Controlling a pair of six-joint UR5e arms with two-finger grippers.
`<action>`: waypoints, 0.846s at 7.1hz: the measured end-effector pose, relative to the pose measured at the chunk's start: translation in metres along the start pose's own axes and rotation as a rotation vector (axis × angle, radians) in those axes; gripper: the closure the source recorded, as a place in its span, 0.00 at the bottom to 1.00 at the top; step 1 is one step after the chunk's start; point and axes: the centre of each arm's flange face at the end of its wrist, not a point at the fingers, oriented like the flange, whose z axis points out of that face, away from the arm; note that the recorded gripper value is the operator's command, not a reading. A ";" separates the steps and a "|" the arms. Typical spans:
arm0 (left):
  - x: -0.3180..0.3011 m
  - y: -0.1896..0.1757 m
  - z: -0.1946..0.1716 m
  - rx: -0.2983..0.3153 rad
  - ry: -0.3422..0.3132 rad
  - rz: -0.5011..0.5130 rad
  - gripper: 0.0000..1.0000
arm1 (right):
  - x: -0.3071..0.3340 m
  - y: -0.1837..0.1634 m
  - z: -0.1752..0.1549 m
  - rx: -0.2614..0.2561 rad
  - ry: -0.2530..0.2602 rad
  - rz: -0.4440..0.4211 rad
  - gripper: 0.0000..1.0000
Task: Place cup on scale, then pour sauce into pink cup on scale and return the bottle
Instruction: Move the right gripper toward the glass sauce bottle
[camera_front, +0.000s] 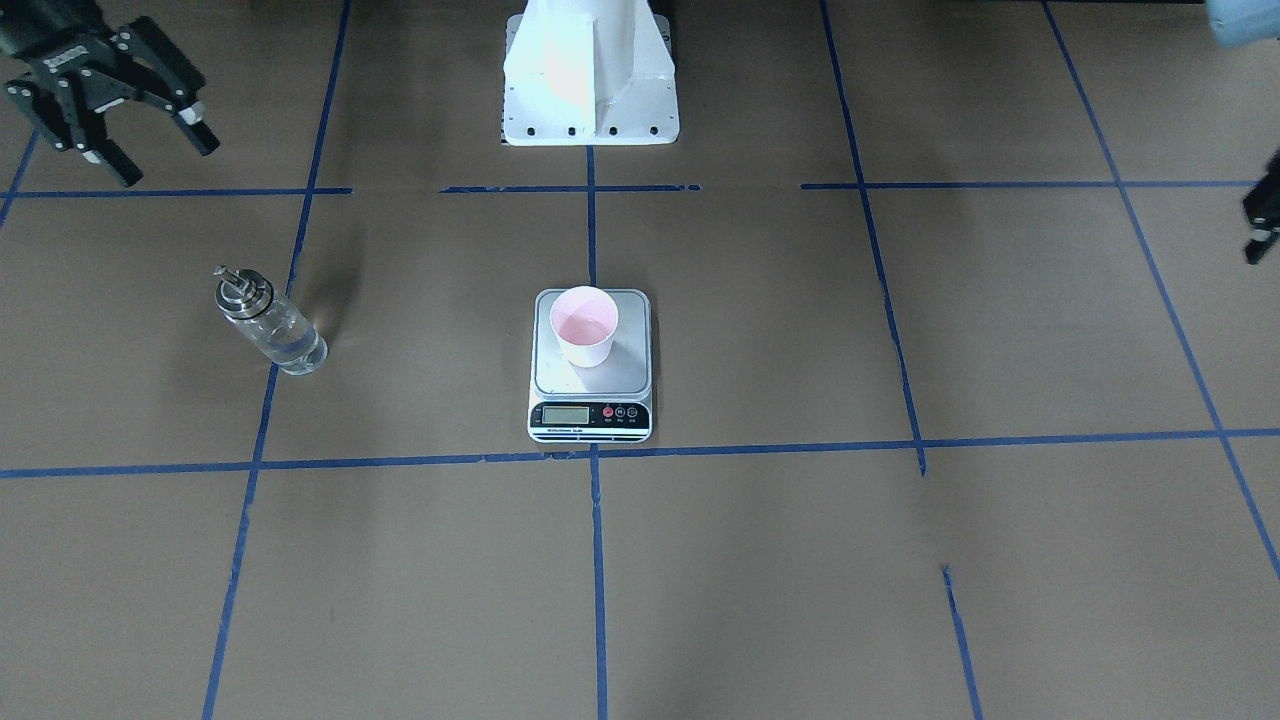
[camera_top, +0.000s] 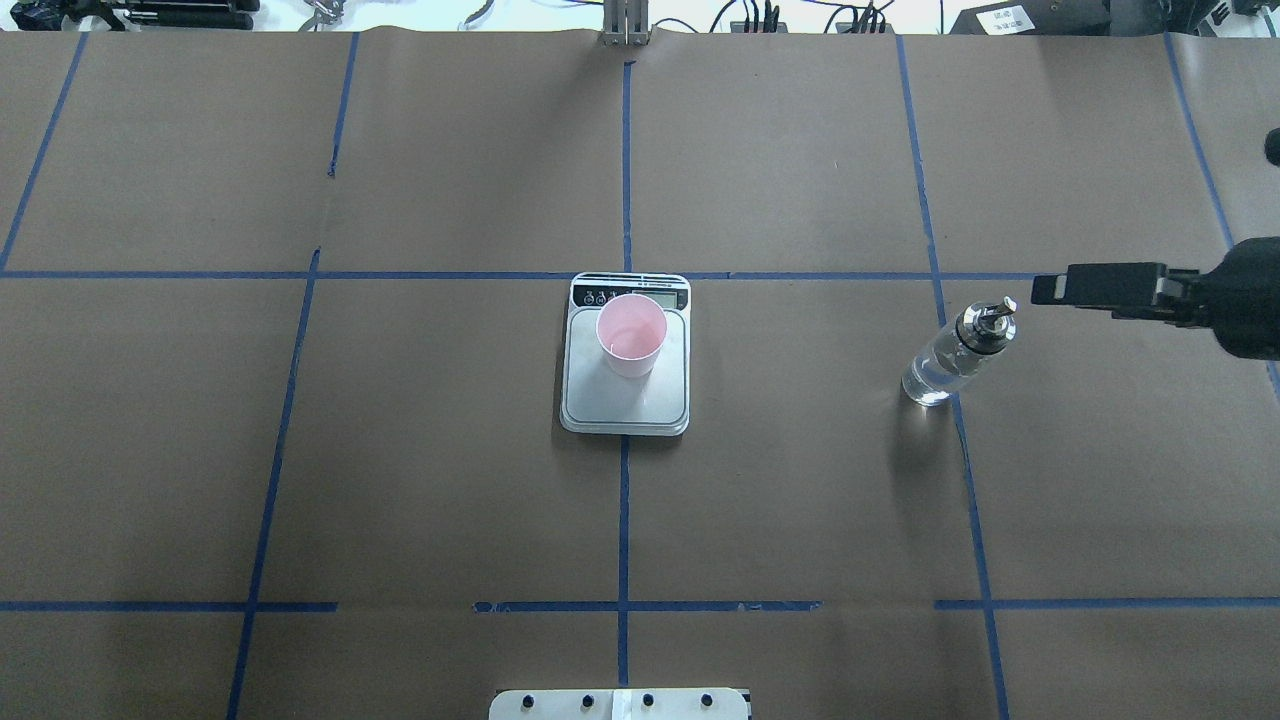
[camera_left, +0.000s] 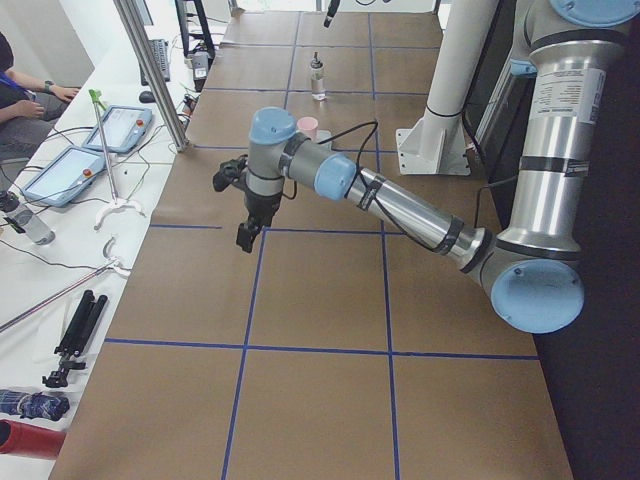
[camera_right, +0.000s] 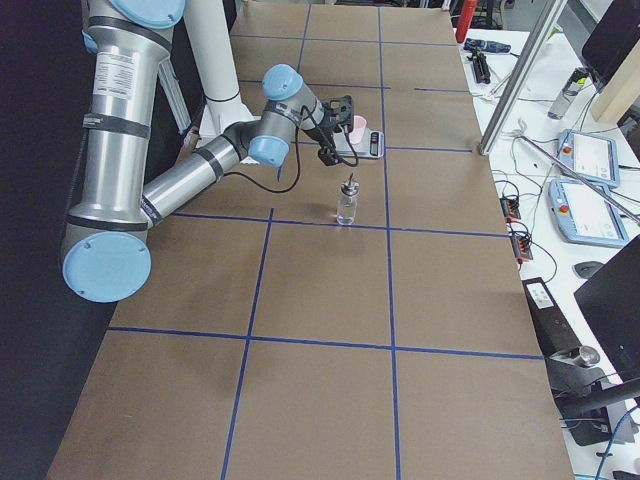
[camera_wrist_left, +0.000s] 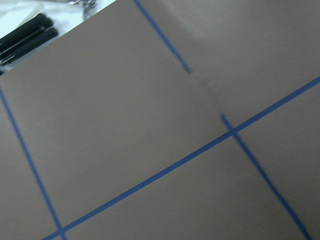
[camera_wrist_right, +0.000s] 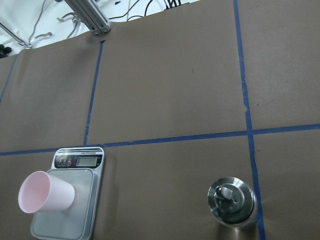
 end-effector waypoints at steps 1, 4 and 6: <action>-0.083 0.029 0.011 -0.032 -0.019 -0.005 0.00 | -0.026 0.030 0.018 0.042 0.058 -0.023 0.00; -0.168 0.101 0.034 -0.100 -0.013 -0.014 0.00 | -0.040 0.112 0.083 0.241 0.174 -0.097 0.00; -0.168 0.142 0.047 -0.128 0.007 -0.038 0.00 | -0.006 0.149 0.120 0.362 0.160 -0.124 0.00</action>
